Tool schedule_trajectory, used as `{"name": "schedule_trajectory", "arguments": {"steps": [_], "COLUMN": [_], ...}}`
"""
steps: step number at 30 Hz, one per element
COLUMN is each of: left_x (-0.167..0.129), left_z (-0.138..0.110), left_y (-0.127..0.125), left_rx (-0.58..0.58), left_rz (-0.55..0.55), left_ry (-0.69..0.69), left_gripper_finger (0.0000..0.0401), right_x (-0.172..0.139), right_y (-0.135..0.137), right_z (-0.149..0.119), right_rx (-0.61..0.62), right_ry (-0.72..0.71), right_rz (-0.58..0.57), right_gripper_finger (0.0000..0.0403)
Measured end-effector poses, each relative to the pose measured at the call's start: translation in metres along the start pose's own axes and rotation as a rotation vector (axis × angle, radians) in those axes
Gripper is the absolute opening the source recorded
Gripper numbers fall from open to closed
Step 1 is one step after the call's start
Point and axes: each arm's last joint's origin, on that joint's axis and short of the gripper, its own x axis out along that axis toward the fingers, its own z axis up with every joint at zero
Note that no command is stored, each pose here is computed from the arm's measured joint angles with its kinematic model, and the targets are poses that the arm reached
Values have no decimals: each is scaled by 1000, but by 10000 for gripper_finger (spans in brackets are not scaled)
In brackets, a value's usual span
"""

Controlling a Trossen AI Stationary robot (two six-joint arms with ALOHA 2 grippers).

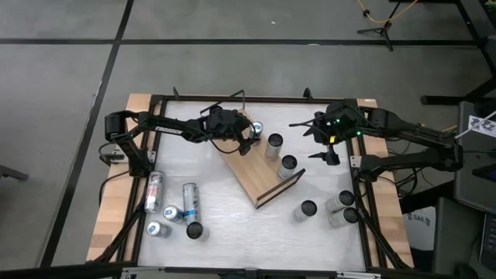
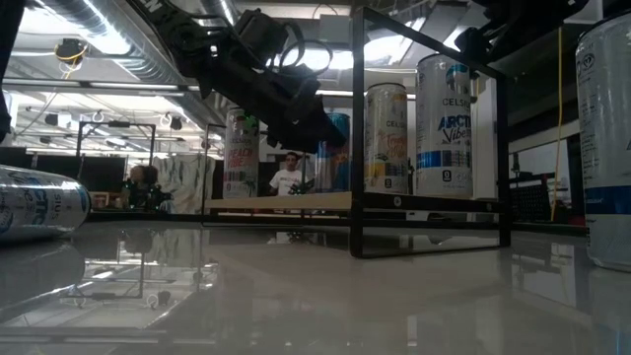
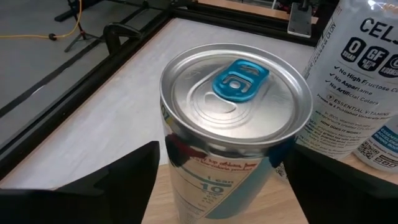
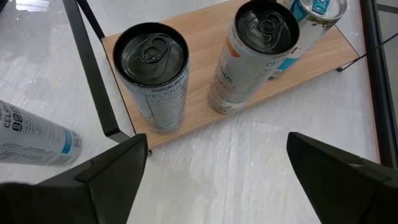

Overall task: Place canned beverage on shelf
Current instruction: Put the top blue soda can on the shelf, then put the right white-pink soda can on the shelf and align with the other white-pink soda can

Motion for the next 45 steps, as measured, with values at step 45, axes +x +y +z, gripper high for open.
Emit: {"name": "schedule_trajectory", "arguments": {"steps": [45], "left_x": [-99], "left_z": [46], "left_y": [-37], "left_rx": [-84], "left_rz": [-258], "left_ry": [6], "left_gripper_finger": [349], "right_x": [0], "right_y": [0], "right_z": [0], "right_rx": [0], "right_ry": [0], "right_rz": [0], "right_gripper_finger": [379]}}
